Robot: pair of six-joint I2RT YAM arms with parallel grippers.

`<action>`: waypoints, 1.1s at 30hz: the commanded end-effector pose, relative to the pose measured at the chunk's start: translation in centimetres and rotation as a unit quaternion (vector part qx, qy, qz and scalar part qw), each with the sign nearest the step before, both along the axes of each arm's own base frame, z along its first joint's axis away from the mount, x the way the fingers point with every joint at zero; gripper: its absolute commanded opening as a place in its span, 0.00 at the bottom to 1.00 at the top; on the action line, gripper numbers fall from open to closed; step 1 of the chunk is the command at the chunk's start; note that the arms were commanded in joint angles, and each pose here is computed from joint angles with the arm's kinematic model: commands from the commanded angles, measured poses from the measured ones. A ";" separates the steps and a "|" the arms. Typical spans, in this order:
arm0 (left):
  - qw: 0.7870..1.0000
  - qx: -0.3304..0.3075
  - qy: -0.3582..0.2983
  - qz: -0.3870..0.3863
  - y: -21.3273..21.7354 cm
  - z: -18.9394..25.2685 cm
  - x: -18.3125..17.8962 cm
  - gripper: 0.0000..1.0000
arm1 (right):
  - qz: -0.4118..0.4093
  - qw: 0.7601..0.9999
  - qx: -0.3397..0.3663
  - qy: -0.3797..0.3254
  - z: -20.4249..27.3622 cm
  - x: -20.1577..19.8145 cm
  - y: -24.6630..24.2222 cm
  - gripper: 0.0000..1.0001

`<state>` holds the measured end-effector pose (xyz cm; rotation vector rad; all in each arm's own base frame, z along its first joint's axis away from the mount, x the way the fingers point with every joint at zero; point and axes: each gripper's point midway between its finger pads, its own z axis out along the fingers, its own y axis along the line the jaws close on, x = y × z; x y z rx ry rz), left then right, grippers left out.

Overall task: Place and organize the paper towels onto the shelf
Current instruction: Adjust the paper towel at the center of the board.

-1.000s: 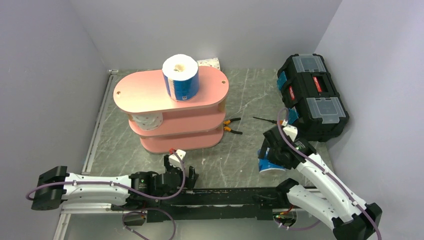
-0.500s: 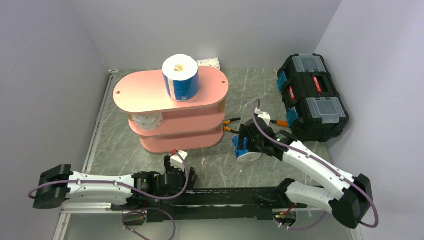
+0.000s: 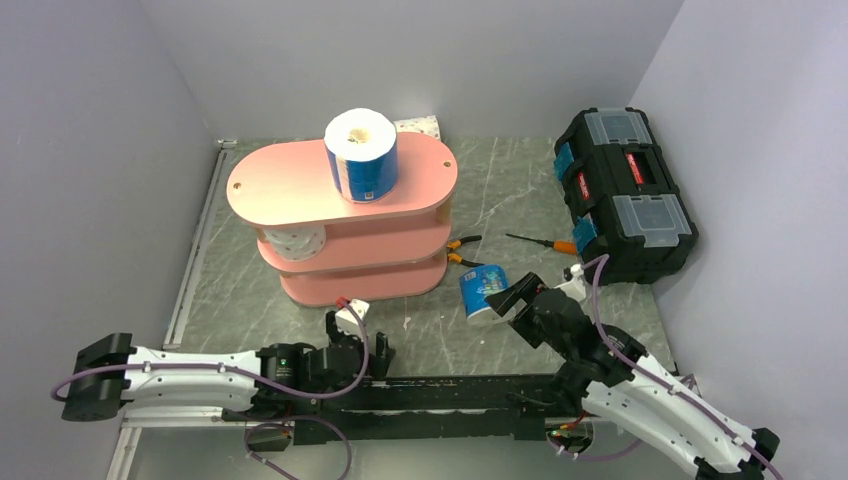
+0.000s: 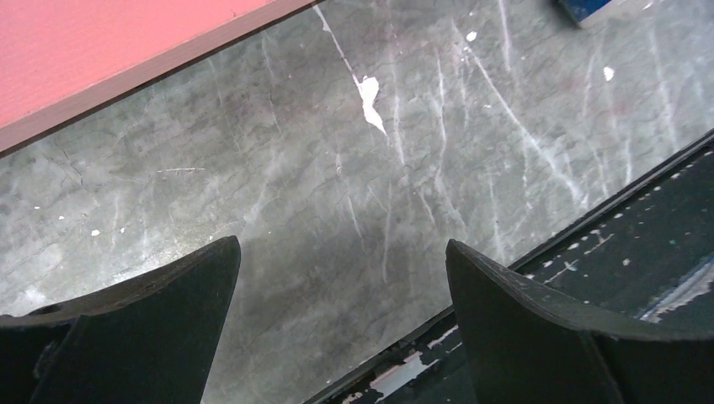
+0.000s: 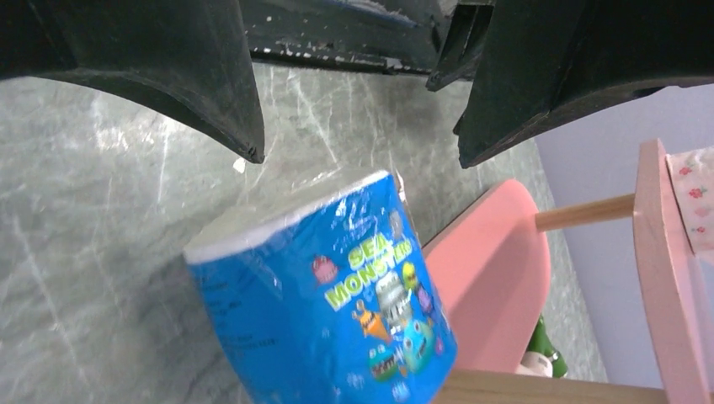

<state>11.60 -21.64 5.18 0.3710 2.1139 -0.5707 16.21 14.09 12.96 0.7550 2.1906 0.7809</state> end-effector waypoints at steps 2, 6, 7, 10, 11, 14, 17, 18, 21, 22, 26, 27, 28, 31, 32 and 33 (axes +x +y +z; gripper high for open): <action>0.999 -0.041 0.014 0.007 -0.1 0.4 -0.4 0.99 | -0.048 0.996 0.067 0.033 -0.8 -0.5 1.0 0.87; 0.999 -0.047 0.014 0.009 -0.1 0.7 -0.4 0.99 | -0.043 0.994 0.086 0.041 -1.7 -0.6 2.9 0.88; 0.999 -0.047 0.013 0.009 -0.1 0.8 -0.4 0.99 | -0.049 0.994 0.086 0.036 -1.7 -0.4 3.1 0.88; 0.999 -0.047 0.009 0.008 -0.1 1.3 -0.3 0.99 | -0.079 0.993 0.086 0.023 -1.6 0.2 3.0 0.89; 0.999 -0.046 0.007 0.005 -0.2 1.4 -0.3 0.99 | -0.090 0.992 0.090 0.016 -1.5 0.5 2.9 0.89; 0.999 -0.044 0.003 0.001 -0.5 1.6 -0.2 0.99 | -0.117 0.986 0.118 -0.008 -1.0 1.1 2.8 0.89; 0.999 -0.039 0.000 -0.004 -0.8 1.7 -0.2 0.99 | -0.136 0.982 0.127 -0.016 -1.3 1.5 2.5 0.89; 0.999 -0.037 0.000 -0.004 -0.8 1.7 -0.2 0.99 | -0.144 0.982 0.124 -0.012 -1.6 1.6 2.3 0.89; 0.999 -0.031 0.001 -0.006 -0.9 1.5 -0.2 0.99 | -0.159 0.980 0.116 -0.007 -2.4 1.7 2.0 0.89; 1.000 -0.030 0.000 -0.006 -0.9 1.5 -0.2 0.99 | -0.164 0.979 0.119 -0.006 -2.6 1.7 1.9 0.89; 1.000 -0.030 -0.001 -0.008 -0.9 1.5 -0.2 0.99 | -0.178 0.975 0.135 -0.020 -3.0 2.2 1.7 0.89; 0.999 -0.031 -0.002 -0.008 -0.9 1.5 -0.2 0.99 | -0.181 0.974 0.137 -0.024 -3.0 2.3 1.7 0.88; 1.000 -0.030 -0.002 -0.008 -0.8 1.4 -0.2 0.99 | -0.183 0.973 0.139 -0.027 -3.0 2.4 1.7 0.88; 0.999 -0.032 -0.003 -0.010 -1.0 1.5 -0.2 0.99 | -0.193 0.970 0.143 -0.039 -3.0 2.7 1.5 0.88; 0.999 -0.031 -0.003 -0.011 -1.0 1.4 -0.2 0.99 | -0.194 0.969 0.144 -0.044 -2.9 2.8 1.5 0.88; 0.999 -0.030 -0.003 -0.012 -1.0 1.4 -0.2 0.99 | -0.196 0.968 0.147 -0.050 -2.8 3.0 1.5 0.87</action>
